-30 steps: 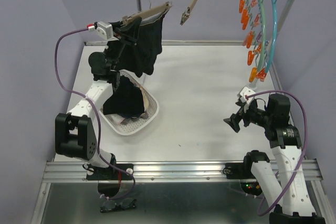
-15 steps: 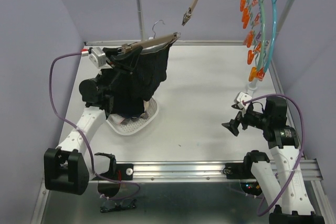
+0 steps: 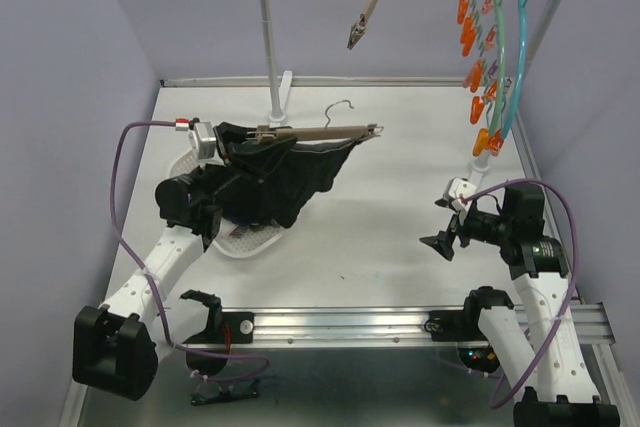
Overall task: Remove the underwear clipped to the hanger
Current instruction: Remove the underwear from the hanger.
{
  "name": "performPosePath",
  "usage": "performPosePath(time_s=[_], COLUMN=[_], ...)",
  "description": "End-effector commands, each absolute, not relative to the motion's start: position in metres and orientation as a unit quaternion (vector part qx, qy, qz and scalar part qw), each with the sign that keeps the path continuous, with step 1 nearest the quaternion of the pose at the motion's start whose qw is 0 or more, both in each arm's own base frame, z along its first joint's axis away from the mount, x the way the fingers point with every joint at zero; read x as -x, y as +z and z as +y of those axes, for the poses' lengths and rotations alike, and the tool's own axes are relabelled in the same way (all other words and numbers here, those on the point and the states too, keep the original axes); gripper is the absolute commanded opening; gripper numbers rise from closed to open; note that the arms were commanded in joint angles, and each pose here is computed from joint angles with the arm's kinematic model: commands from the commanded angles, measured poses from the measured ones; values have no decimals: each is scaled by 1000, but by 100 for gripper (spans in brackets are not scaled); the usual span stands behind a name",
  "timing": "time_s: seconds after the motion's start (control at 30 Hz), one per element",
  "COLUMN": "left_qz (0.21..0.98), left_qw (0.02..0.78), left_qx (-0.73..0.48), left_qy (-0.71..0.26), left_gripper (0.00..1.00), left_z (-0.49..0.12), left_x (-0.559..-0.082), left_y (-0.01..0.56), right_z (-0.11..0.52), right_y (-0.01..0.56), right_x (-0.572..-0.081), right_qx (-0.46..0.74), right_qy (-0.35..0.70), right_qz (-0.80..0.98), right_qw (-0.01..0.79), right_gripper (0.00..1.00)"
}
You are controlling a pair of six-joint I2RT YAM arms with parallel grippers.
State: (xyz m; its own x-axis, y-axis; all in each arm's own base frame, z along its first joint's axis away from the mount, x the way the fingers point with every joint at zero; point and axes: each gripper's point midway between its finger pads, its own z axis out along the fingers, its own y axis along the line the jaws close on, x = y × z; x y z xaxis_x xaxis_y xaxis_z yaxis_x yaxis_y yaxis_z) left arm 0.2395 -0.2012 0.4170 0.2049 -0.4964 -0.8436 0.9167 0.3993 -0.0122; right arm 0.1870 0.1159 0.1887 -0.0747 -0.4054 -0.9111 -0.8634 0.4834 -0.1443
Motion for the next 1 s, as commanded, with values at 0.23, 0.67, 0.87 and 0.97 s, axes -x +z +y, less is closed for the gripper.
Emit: performPosePath(time_s=[0.23, 0.67, 0.87, 0.97], left_qz=[381, 404, 403, 401], left_qw=[666, 605, 600, 592], left_qx=[-316, -333, -342, -351], left_qy=[-558, -600, -600, -604], left_gripper=[0, 0, 0, 0], left_z=[-261, -296, -296, -298], left_x=[-195, -172, -168, -164], left_y=[404, 368, 364, 362], right_z=[129, 136, 143, 142], right_y=[265, 289, 263, 259], right_x=[-169, -149, -143, -146], right_qx=[534, 550, 541, 540], right_qy=[227, 249, 299, 295], right_qz=[611, 592, 592, 595], right_qw=[538, 534, 516, 517], right_gripper=[100, 100, 100, 100])
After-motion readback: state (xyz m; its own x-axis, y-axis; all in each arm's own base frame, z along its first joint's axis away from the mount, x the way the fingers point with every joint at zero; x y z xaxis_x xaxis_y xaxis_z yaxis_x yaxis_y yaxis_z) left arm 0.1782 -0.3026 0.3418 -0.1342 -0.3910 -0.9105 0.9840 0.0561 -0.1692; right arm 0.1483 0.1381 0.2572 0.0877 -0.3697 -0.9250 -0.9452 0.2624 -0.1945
